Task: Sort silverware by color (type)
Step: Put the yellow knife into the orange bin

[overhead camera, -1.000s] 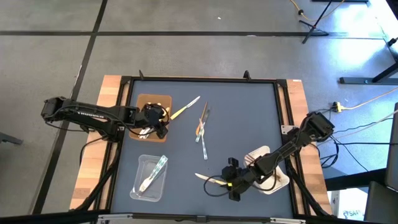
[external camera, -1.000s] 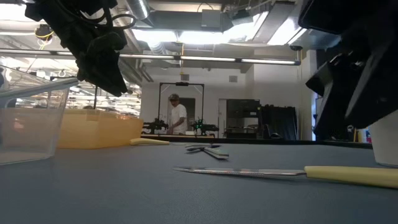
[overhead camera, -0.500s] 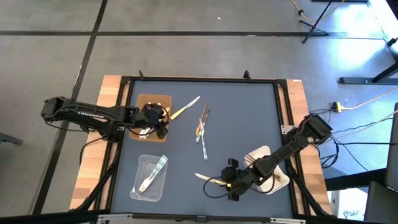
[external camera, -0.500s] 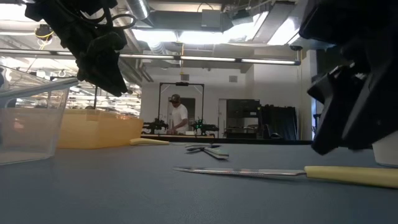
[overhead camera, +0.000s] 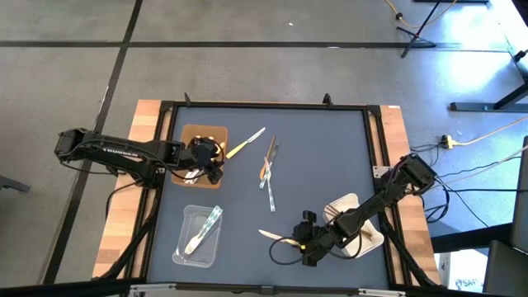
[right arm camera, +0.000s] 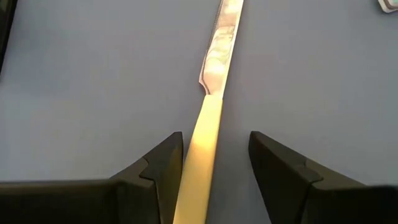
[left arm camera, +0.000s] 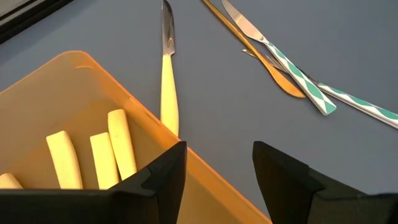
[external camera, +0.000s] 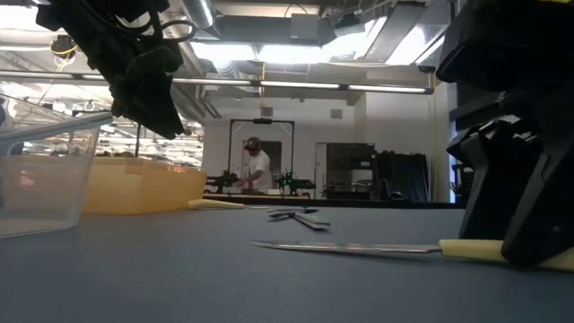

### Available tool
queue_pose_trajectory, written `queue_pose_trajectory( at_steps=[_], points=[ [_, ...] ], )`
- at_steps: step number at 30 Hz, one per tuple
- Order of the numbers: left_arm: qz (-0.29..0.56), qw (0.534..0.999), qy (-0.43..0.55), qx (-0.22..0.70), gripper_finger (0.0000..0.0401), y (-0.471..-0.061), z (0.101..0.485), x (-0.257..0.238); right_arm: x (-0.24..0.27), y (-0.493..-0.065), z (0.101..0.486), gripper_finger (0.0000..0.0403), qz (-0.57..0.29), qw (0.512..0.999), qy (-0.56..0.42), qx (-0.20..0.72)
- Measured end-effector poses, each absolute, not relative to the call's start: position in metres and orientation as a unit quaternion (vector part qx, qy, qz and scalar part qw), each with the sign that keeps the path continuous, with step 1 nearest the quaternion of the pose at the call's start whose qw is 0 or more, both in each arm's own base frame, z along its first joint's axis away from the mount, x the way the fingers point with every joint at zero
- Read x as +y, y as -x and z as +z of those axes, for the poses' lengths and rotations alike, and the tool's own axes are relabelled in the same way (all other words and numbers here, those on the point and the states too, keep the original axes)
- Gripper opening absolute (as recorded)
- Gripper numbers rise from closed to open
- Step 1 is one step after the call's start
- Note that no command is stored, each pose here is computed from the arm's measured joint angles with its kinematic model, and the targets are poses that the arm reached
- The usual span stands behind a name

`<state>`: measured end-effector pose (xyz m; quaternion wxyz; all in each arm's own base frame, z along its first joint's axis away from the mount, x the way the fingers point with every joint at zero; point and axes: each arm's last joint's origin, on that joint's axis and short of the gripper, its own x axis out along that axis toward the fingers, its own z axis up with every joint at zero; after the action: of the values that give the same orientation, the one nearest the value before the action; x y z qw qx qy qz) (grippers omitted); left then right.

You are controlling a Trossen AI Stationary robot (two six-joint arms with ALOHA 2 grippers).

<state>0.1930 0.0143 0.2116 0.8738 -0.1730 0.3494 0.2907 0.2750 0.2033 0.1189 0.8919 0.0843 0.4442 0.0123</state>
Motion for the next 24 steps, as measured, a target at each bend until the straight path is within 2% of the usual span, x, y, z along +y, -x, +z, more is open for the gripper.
queue_pose_trajectory(
  at_steps=[13, 24],
  points=[
    [0.298, 0.873, 0.169, 0.347, 0.0179, -0.1928, 0.2118, 0.0148, 0.2028, -0.2744, 0.1183, 0.0174, 0.011, 0.890, -0.081, 0.448],
    [0.298, 0.873, 0.170, 0.347, 0.0179, -0.1928, 0.2118, 0.0148, 0.2026, -0.2741, 0.1179, 0.0082, 0.015, 0.888, -0.082, 0.453]
  ],
)
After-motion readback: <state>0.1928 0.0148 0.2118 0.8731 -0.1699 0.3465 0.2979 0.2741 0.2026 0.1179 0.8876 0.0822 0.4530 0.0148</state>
